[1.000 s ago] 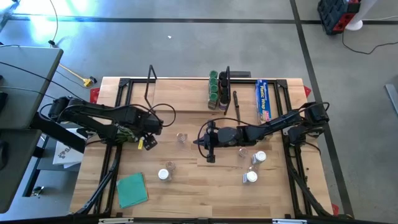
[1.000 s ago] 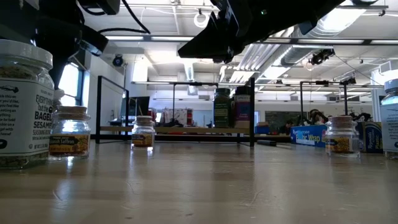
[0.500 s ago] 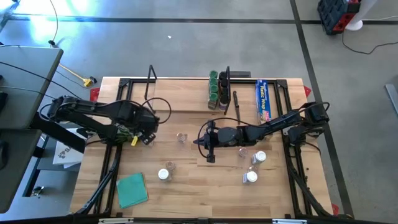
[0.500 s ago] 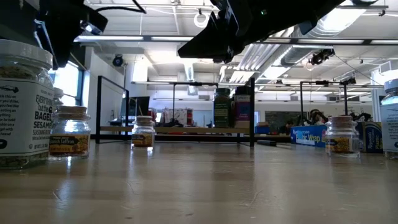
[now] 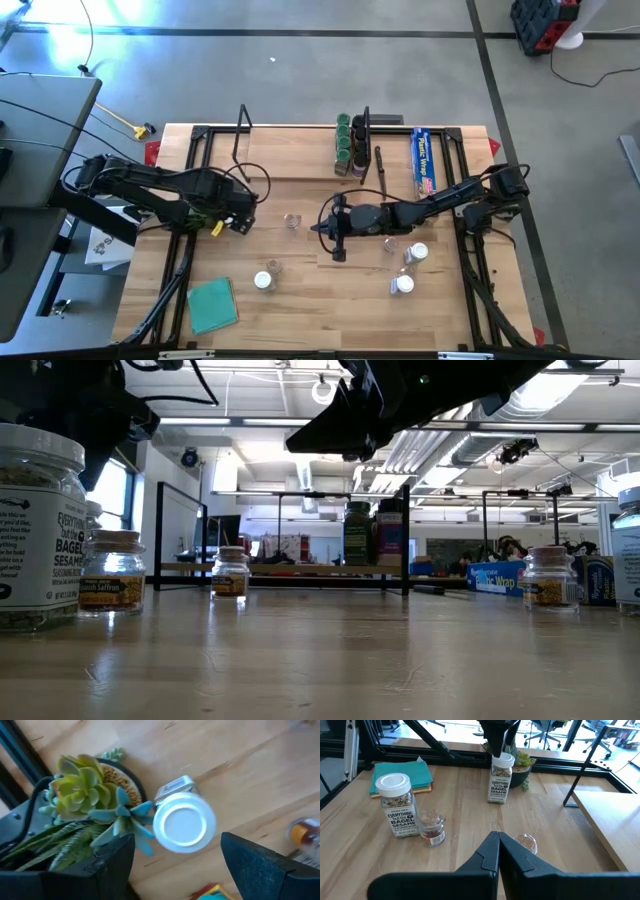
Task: Shelf spices
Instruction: Put the white seasoning bottle on the shelf
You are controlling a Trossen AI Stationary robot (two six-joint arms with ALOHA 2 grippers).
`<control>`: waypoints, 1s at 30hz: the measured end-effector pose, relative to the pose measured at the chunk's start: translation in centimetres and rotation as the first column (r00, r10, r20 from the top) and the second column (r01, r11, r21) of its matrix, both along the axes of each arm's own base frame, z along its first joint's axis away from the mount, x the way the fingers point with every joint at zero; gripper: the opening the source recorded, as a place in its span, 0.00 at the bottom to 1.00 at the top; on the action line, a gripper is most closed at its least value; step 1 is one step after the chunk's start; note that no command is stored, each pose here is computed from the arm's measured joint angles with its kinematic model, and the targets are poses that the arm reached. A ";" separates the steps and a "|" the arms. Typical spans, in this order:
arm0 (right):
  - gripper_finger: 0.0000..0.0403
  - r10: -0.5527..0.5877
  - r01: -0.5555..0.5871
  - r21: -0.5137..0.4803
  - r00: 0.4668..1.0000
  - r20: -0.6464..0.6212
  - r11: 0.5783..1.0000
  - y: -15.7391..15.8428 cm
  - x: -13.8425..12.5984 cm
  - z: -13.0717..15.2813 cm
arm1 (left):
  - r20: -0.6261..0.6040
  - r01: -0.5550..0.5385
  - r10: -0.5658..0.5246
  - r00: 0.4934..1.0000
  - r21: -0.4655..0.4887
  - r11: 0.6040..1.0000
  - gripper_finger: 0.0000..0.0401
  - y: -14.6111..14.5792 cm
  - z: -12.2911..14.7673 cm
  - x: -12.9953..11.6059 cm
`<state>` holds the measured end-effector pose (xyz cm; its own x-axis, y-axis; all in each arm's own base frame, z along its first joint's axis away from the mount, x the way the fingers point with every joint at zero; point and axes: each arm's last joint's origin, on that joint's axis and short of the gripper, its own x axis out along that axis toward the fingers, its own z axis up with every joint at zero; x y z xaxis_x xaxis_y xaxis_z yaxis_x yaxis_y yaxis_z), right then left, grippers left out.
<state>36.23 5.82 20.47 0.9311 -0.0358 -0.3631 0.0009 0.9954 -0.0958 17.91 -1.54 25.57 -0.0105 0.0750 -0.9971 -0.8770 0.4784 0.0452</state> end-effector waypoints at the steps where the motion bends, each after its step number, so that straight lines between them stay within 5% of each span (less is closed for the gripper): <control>1: 0.00 0.000 0.000 0.000 1.000 0.000 1.000 0.0 0.0 0.0 | 0.010 -0.011 0.011 1.000 0.006 1.000 0.73 0.0 0.0 0.1; 14: 0.00 0.000 0.000 -0.003 1.000 -0.012 1.000 0.0 0.0 -0.1 | 0.048 -0.136 0.135 0.990 0.030 0.990 0.73 0.0 -0.1 0.5; 30: 0.00 0.012 -0.012 0.001 1.000 -0.022 1.000 0.2 -0.1 -0.2 | -0.078 -0.091 0.094 0.993 0.037 0.995 0.73 0.4 -2.0 2.0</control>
<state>36.13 6.00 20.27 0.9232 -0.0246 -0.3834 -0.0129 0.9954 -0.0950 19.91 -1.14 23.53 -0.0978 0.1034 -0.9898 -0.9104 0.3924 0.1310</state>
